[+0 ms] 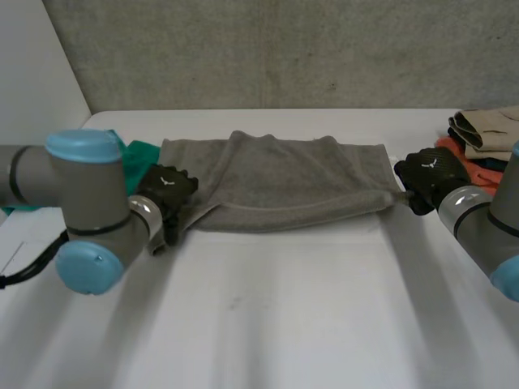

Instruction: Fold the laundry.

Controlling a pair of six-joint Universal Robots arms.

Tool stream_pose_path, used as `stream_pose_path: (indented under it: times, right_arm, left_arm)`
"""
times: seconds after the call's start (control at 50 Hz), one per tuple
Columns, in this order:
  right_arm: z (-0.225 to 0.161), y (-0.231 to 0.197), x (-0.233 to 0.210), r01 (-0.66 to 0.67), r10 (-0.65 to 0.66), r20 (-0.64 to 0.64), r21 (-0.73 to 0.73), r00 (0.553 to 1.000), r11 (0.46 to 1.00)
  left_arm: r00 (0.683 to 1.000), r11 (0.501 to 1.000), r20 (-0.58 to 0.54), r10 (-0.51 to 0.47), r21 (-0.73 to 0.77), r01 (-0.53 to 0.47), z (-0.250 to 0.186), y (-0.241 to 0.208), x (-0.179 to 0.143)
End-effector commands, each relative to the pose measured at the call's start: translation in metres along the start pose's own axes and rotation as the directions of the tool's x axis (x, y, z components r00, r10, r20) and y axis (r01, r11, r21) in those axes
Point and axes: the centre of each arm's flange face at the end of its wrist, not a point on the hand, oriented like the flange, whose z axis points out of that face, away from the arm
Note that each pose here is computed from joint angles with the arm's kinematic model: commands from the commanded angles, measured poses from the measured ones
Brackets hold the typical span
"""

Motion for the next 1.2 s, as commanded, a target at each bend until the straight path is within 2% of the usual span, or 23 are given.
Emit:
stream_pose_path:
  times: [0.02, 0.12, 0.26, 0.48, 0.72, 0.84, 0.94, 1.04, 1.1, 1.14, 1.2]
  right_arm:
    - [-0.004, -0.006, 0.004, -0.006, 0.006, -0.007, -0.003, 1.0, 1.0]
    - [-0.005, -0.008, 0.009, -0.027, 0.026, -0.019, -0.008, 0.999, 1.0]
    - [-0.008, -0.012, 0.016, -0.044, 0.044, -0.035, -0.011, 0.998, 0.999]
    - [-0.01, -0.014, 0.024, -0.046, 0.046, -0.052, -0.008, 0.998, 0.999]
    - [-0.011, -0.016, 0.026, -0.029, 0.028, -0.053, -0.008, 0.998, 1.0]
    - [-0.017, -0.021, 0.037, -0.008, 0.006, -0.064, -0.021, 0.998, 1.0]
    - [-0.034, -0.032, 0.054, 0.035, -0.039, -0.069, -0.058, 0.997, 0.998]
    - [-0.052, -0.048, 0.068, 0.066, -0.07, -0.057, -0.068, 0.996, 0.995]
    - [-0.058, -0.05, 0.059, 0.062, -0.061, 0.007, -0.084, 0.998, 0.995]
    - [-0.057, -0.044, 0.05, 0.052, -0.047, 0.05, -0.108, 0.998, 0.993]
    - [-0.051, -0.04, 0.045, 0.053, -0.046, 0.061, -0.116, 0.997, 0.992]
  left_arm:
    - [0.999, 1.0, 0.03, -0.028, 0.015, 0.027, 0.003, 0.005, 0.032]
    - [0.992, 1.0, 0.126, -0.002, -0.001, 0.002, 0.019, 0.014, 0.032]
    - [0.956, 0.996, 0.279, 0.086, -0.045, -0.077, 0.042, 0.02, 0.004]
    - [0.93, 0.988, 0.341, 0.139, -0.105, -0.109, 0.055, 0.038, -0.051]
    - [0.956, 0.989, 0.258, 0.136, 0.014, -0.145, 0.029, 0.017, -0.056]
    - [0.965, 0.986, 0.203, 0.163, -0.005, -0.166, 0.016, 0.021, -0.067]
    - [0.972, 0.99, 0.188, 0.137, 0.001, -0.14, -0.017, 0.0, -0.089]
    - [0.979, 0.988, 0.18, 0.099, 0.098, -0.118, -0.052, -0.033, -0.105]
    - [0.992, 0.992, 0.112, 0.06, 0.106, -0.072, -0.059, -0.031, -0.1]
    - [0.999, 0.997, 0.034, 0.036, 0.063, -0.038, -0.054, -0.016, -0.085]
    - [1.0, 1.0, -0.02, 0.014, 0.005, -0.013, -0.05, 0.0, -0.069]
